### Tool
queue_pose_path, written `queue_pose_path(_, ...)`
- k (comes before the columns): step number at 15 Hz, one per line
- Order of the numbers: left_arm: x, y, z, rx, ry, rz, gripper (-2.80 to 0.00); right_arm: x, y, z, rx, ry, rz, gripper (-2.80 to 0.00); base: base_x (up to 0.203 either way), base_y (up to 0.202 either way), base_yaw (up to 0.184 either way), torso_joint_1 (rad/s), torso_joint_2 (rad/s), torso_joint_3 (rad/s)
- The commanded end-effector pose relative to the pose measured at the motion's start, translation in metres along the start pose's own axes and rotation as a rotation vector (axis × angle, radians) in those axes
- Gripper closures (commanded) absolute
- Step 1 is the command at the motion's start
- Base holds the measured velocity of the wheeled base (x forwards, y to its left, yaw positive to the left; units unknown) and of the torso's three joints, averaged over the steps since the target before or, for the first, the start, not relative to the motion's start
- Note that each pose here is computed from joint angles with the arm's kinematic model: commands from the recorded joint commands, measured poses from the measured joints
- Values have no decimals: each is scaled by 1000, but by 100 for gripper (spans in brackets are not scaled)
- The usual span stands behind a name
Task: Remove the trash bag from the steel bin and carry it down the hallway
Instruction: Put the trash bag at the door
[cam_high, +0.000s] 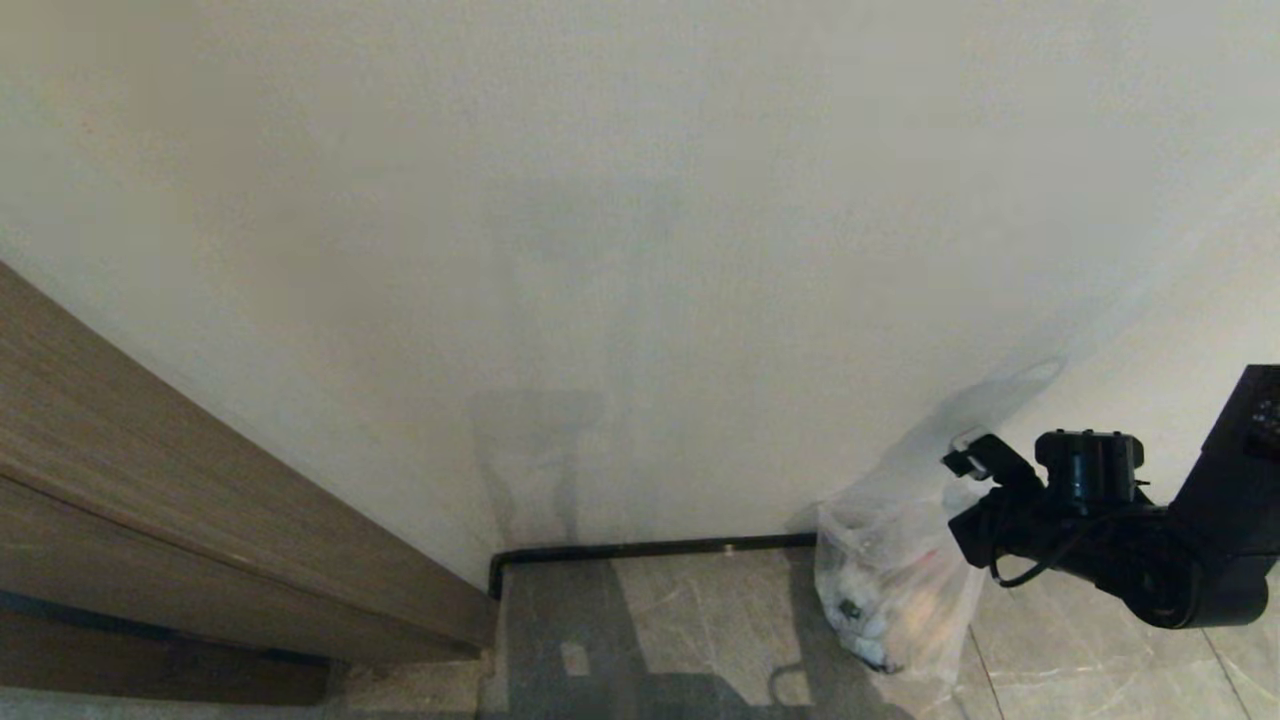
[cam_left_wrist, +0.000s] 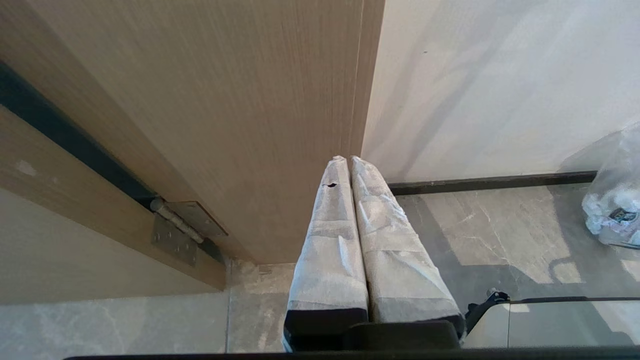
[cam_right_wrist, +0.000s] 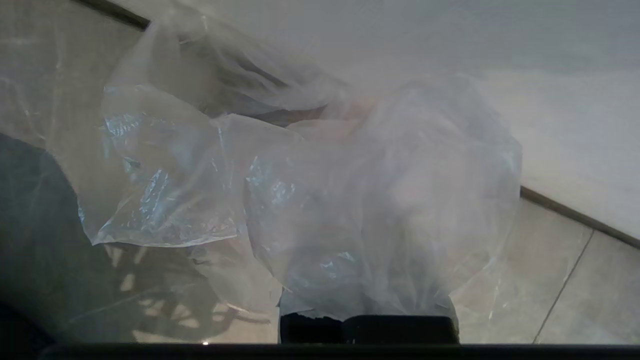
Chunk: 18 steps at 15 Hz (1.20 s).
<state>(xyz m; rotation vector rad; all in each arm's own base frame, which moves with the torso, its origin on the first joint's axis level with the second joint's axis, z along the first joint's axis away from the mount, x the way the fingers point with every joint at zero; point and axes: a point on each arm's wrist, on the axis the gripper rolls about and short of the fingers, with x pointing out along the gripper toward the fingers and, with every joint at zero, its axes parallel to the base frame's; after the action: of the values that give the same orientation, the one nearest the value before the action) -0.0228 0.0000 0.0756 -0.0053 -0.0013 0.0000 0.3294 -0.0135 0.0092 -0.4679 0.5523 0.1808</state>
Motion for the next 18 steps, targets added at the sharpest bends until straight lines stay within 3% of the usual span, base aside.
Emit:
queue_pose_path(1, 0, 0, 0, -1, 0, 0, 0, 5, -1, -7, 2, 17, 1, 0, 0, 0, 0, 0, 0, 0)
queue_pose_path(4, 0, 0, 0, -1, 0, 0, 0, 7, -2, -9, 6, 17, 8, -5, 0, 0, 0, 0, 0, 0)
queue_pose_path(5, 0, 0, 0, -1, 1, 0, 0, 7, -2, -9, 6, 16, 10, -280, 0, 0, 0, 0, 0, 0)
queue_pose_path(18, 0, 0, 0, -1, 0, 0, 0, -47, -17, 13, 65, 14, -18, -280, 0, 0, 0, 0, 0, 0)
